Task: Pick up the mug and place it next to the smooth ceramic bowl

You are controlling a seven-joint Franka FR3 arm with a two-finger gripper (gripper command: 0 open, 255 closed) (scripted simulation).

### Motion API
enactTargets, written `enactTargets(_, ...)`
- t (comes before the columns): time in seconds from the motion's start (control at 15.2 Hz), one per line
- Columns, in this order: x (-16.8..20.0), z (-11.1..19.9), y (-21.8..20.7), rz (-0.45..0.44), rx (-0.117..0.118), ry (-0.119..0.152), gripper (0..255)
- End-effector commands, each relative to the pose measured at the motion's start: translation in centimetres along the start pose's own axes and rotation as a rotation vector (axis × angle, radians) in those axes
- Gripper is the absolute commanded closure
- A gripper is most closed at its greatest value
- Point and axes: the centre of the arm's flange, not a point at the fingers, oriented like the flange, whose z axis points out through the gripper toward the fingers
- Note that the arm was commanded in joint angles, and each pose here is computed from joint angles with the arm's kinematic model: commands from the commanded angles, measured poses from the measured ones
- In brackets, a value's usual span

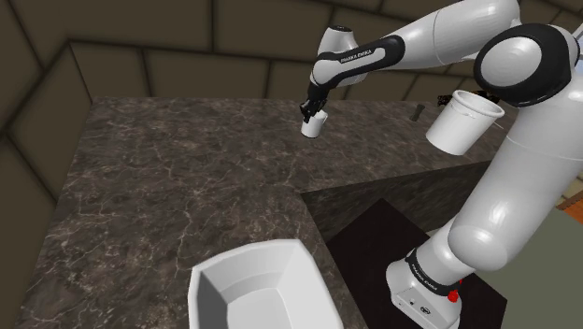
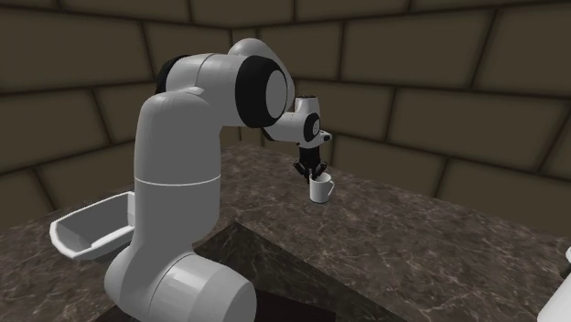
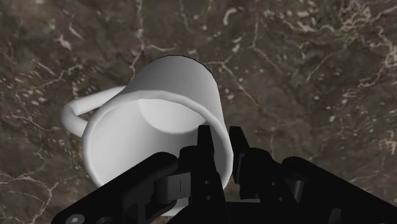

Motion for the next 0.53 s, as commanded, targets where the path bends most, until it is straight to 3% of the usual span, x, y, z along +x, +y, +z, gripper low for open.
enactTargets(0.0,0.0,0.0,0.0,0.000,0.000,0.000,255)
enactTargets(0.46,0.2,-2.1,0.2,0.000,0.000,0.000,255)
